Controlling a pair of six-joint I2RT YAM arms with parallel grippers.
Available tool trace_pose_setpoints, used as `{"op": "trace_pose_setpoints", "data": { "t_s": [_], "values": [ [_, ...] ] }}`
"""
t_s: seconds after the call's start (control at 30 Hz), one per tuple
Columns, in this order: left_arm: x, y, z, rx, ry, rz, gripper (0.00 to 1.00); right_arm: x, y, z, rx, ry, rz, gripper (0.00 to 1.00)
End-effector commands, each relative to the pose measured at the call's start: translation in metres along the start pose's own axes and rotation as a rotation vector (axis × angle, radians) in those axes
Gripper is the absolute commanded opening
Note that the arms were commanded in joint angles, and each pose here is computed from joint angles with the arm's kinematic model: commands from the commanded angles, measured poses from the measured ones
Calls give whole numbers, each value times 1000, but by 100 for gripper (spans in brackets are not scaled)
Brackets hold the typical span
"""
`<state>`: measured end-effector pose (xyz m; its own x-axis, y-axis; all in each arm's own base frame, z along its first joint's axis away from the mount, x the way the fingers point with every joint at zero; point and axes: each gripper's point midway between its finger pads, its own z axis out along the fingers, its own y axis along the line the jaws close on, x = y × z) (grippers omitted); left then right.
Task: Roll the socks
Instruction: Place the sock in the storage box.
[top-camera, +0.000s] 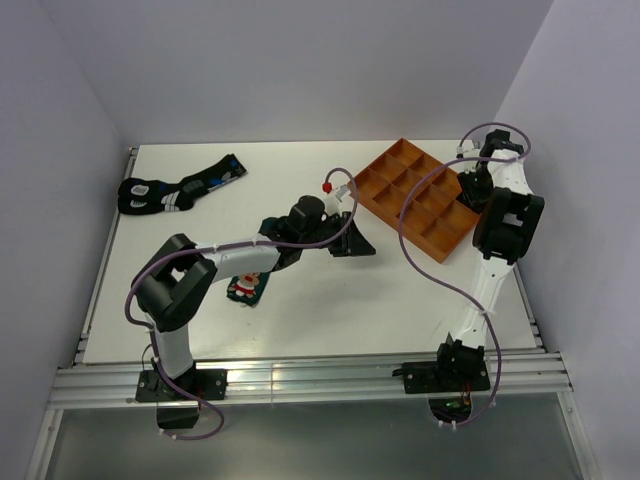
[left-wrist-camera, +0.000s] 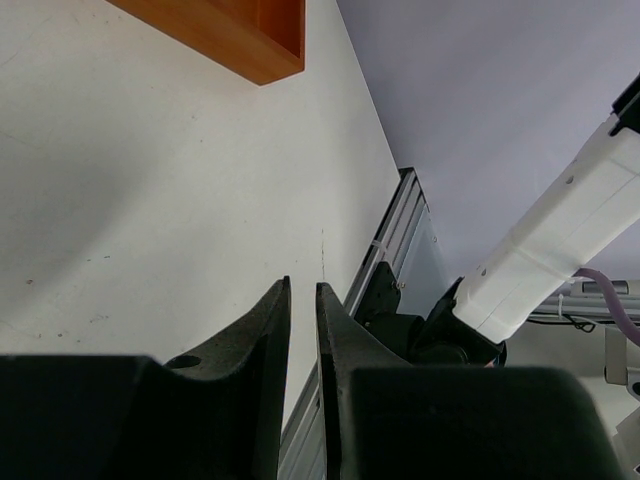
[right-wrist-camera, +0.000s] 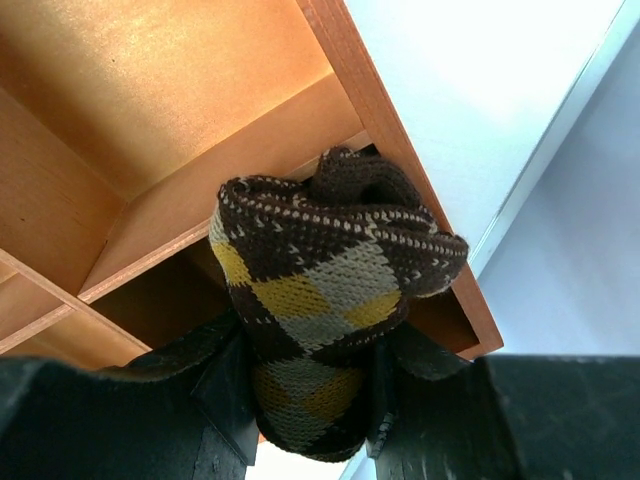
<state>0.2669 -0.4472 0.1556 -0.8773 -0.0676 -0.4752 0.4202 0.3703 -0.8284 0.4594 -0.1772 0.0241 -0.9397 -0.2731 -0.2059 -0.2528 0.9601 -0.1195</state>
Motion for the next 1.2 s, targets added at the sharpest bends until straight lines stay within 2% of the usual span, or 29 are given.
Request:
{"op": "trace_pose_setpoints", "data": {
  "t_s": [0.0,0.13,0.33,0.77,1.17],
  "values": [
    [-11,-20,3,41,-28,34,22,73,44,30,-172,258,-42,24],
    [-10,-20,5,48,-23,36,22,60,43,11,-160,196,-2,46],
    [-11,-22,5,64,-21,37,22,55,39,1,-130,178,28,60],
    [-13,-23,10,84,-20,46,22,35,30,-18,-77,83,77,66],
    [-10,-17,15,85,-9,38,22,16,12,-40,-4,-10,98,68]
  ]
}}
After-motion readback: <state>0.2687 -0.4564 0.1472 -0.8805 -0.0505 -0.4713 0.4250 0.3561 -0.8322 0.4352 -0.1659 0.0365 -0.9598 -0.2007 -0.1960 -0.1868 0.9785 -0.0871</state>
